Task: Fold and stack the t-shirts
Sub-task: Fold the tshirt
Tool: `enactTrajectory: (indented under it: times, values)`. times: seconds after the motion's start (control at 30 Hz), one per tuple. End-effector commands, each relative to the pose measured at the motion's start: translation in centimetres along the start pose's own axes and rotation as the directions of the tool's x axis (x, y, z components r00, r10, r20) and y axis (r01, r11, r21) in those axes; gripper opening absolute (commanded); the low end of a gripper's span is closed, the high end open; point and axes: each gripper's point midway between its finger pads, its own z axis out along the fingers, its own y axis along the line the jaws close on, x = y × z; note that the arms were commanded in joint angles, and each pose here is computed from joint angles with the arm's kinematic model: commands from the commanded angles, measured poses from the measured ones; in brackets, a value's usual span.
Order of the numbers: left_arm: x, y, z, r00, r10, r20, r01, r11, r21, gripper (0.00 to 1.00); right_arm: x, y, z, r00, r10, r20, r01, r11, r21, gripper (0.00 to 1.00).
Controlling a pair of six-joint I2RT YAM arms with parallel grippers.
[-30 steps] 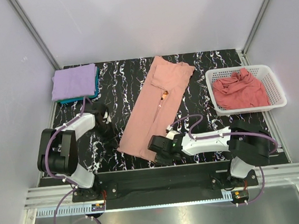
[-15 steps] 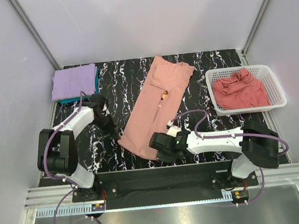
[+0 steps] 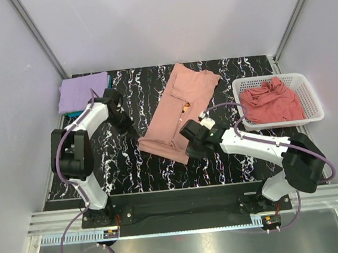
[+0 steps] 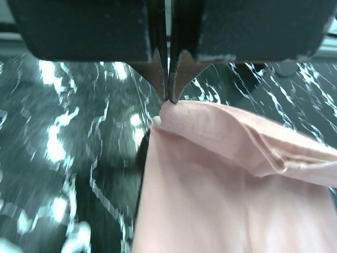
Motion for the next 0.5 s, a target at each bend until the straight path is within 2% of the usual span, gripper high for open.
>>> enactTrajectory:
  times: [0.0,0.17,0.23,0.47]
  values:
    - [-2.5,-3.8,-1.3,0.999,-0.038,0.034,0.035,0.995,0.095,0.00,-4.0,0.6,-1.4,0.995,-0.077,0.063,0.078,0.997,-0.017,0.00]
    - [-5.5,-8.8,-1.5,0.998,-0.034,0.044,0.022,0.967,0.253,0.00,-7.5,0.3,-0.4,0.994,-0.090,0.069,0.090,0.996,-0.006,0.00]
    - [-6.2,-9.4,-0.3,0.999,-0.039,0.012,0.035,0.965,0.259,0.00,-9.6,0.1,-0.2,0.991,-0.102,0.086,0.102,0.995,0.002,0.00]
    - [-9.9,-13.3,0.6,1.000,-0.010,0.024,0.001,0.937,0.350,0.00,-14.5,-0.5,1.8,0.988,-0.125,0.088,0.121,0.991,0.049,0.00]
